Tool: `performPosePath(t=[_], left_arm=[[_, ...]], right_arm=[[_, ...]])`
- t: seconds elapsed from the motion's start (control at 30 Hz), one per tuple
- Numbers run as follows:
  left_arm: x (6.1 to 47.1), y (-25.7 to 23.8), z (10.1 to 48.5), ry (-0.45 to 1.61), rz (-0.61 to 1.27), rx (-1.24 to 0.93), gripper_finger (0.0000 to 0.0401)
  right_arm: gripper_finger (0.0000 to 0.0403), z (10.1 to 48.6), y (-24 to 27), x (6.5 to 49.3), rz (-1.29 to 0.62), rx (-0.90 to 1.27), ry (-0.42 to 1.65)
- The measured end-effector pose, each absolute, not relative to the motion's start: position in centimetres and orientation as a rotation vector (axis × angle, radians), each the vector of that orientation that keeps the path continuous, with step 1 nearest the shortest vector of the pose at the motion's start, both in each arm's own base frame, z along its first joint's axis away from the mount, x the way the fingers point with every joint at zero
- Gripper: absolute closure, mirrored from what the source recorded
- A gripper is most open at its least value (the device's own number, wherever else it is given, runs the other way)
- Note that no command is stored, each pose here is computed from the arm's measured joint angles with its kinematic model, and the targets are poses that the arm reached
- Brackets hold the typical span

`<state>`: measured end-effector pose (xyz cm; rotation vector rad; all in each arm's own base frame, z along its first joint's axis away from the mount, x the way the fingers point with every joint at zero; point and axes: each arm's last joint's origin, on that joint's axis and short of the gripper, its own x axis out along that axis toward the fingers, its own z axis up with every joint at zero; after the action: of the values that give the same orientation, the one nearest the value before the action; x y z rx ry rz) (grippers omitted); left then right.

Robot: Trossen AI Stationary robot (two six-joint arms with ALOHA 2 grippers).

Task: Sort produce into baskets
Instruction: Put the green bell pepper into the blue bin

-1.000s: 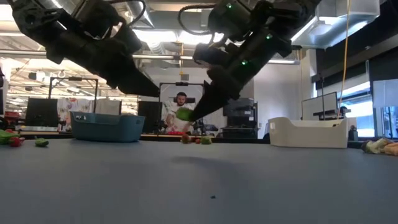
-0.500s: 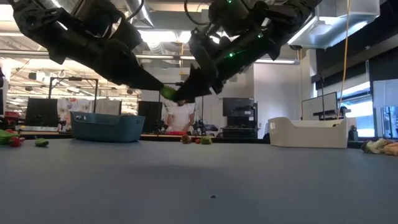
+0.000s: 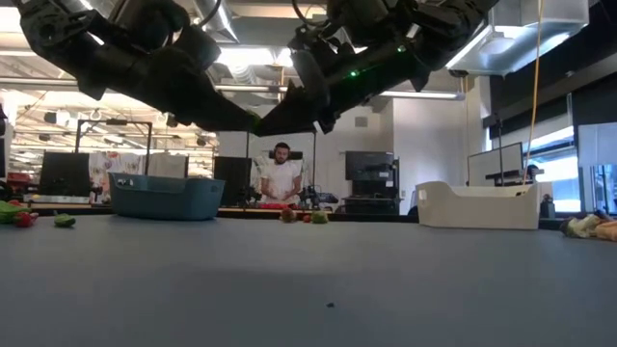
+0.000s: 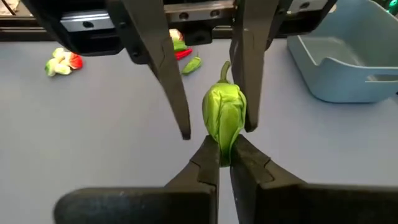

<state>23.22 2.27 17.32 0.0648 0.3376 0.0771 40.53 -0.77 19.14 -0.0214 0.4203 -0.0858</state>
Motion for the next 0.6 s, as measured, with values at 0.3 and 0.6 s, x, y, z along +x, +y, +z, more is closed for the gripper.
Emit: performPosePath(t=[0.3,0.6], left_arm=[[23.12,2.29,17.47,0.334,0.078,0.07,0.033],[22.88,2.34,17.48,0.357,0.088,0.086,0.0352]], right_arm=[[0.0373,19.14,-0.72,40.56,-0.083,-0.008,0.415],[0.029,19.2,-0.71,40.37,-0.074,0.032,0.435]])
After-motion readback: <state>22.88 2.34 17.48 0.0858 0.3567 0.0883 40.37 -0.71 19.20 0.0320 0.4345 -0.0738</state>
